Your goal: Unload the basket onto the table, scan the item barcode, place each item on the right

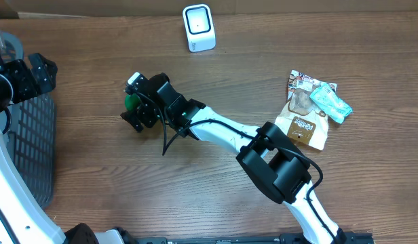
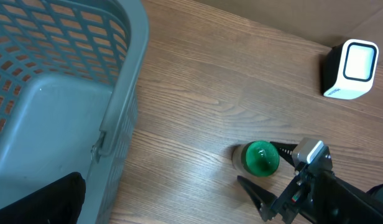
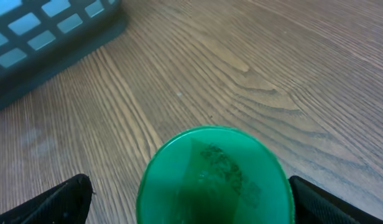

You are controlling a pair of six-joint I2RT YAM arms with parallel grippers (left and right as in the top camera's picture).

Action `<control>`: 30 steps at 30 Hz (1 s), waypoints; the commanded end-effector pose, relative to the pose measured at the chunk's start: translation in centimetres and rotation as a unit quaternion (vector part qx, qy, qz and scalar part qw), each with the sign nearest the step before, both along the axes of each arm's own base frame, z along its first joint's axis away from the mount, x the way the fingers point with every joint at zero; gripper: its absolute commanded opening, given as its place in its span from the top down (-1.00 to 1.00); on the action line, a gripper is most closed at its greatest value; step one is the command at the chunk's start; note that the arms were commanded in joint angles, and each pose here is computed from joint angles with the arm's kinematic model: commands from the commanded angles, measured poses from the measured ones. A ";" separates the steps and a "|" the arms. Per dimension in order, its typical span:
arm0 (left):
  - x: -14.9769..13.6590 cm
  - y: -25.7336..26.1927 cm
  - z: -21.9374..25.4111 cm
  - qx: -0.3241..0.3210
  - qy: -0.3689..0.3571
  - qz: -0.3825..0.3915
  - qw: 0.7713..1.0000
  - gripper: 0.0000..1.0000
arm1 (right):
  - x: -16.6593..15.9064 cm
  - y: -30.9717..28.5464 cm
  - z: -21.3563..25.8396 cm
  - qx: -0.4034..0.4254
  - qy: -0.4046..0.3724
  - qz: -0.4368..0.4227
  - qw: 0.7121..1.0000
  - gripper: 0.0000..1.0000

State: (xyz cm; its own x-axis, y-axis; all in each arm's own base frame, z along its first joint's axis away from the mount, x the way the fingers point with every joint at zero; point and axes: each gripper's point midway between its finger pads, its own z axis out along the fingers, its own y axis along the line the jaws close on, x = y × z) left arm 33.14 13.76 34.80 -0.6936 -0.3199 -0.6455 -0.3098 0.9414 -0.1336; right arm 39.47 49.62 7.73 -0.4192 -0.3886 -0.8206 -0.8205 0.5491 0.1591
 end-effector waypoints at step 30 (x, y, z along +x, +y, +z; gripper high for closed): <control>0.2 -0.4 0.1 -0.007 -0.005 -0.002 1.000 -0.99 | 6.4 -9.2 -0.8 -0.079 0.027 -0.162 0.983 -0.44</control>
State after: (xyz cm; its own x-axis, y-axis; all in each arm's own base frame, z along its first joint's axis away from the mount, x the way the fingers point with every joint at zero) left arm 33.14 13.77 34.80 -0.6936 -0.3199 -0.6455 -0.3101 0.9413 -0.1333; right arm 43.56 44.20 6.51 -0.5545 -0.3674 -0.7467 -0.6836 0.7128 0.1569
